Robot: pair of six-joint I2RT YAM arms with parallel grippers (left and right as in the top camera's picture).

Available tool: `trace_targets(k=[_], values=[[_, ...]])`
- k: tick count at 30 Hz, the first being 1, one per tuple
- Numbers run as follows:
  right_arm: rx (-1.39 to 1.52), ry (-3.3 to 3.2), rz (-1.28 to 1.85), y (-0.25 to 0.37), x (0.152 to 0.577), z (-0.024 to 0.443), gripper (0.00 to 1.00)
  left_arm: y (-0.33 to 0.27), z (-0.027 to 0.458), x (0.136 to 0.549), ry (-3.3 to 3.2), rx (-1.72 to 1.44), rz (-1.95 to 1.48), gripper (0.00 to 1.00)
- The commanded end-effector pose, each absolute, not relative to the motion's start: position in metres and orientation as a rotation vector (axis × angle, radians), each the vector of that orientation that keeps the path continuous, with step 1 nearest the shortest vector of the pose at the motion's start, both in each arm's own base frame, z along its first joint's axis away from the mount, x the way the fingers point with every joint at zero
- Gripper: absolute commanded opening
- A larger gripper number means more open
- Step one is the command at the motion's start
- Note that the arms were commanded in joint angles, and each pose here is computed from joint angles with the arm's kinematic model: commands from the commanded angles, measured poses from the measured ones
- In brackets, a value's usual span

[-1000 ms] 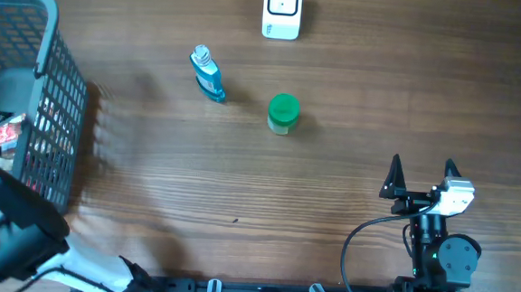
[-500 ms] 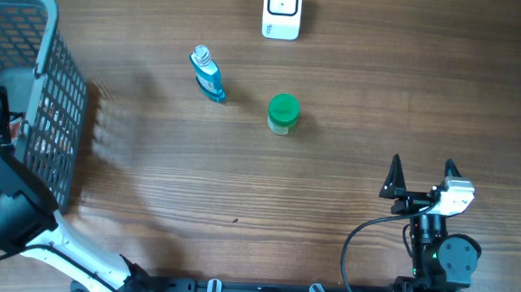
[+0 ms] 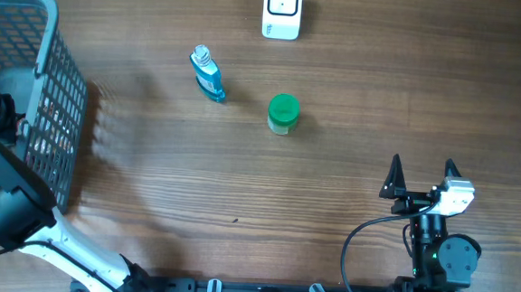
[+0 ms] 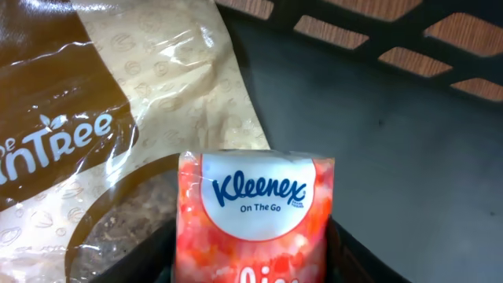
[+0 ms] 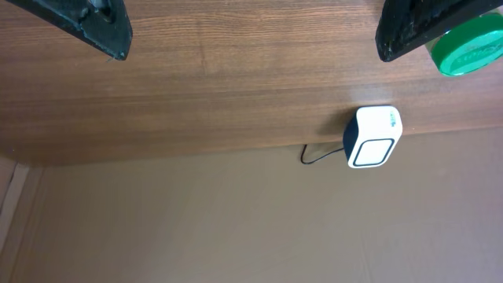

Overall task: Scan the item barcode
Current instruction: 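Grasp the red Kleenex pack and set it on the table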

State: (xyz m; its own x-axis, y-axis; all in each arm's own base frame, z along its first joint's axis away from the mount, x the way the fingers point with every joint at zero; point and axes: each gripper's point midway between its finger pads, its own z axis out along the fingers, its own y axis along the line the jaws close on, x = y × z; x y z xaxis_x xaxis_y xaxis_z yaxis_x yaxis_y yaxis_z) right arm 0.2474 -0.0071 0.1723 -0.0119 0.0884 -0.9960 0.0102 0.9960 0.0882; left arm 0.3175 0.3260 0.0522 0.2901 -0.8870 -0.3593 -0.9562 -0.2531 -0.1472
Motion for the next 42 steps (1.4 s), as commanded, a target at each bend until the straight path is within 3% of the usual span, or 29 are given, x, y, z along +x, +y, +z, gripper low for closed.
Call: trace_targets(k=[1, 8, 12, 21, 22, 29, 36, 42], values=[[0.061, 1.580, 0.063, -0.005, 0.247, 0.173, 1.00, 0.323, 0.043, 0.313, 1.683, -2.258, 0.285, 0.41], [0.062, 1.580, 0.063, -0.005, 0.247, 0.173, 1.00, 0.322, 0.053, 0.315, 1.681, -2.247, 0.257, 0.41], [0.061, 1.580, 0.063, -0.005, 0.247, 0.173, 1.00, 0.321, 0.095, 0.321, 1.631, -2.178, 0.187, 0.40], [0.061, 1.580, 0.063, -0.005, 0.247, 0.173, 1.00, 0.282, 0.252, 0.315, 1.475, -1.903, -0.095, 0.41], [0.061, 1.580, 0.063, -0.005, 0.247, 0.173, 1.00, 0.255, 0.300, 0.313, 1.449, -1.781, -0.250, 0.41], [0.062, 1.580, 0.063, -0.005, 0.247, 0.173, 1.00, 0.137, 0.407, 0.318, 1.501, -1.330, -0.629, 0.43], [0.061, 1.580, 0.063, -0.005, 0.247, 0.173, 1.00, -0.009, 0.415, 0.351, 1.819, -0.826, -0.760, 0.45], [0.062, 1.580, 0.063, -0.005, 0.247, 0.173, 1.00, -0.118, 0.318, 0.371, 2.222, -0.517, -0.462, 0.50]])
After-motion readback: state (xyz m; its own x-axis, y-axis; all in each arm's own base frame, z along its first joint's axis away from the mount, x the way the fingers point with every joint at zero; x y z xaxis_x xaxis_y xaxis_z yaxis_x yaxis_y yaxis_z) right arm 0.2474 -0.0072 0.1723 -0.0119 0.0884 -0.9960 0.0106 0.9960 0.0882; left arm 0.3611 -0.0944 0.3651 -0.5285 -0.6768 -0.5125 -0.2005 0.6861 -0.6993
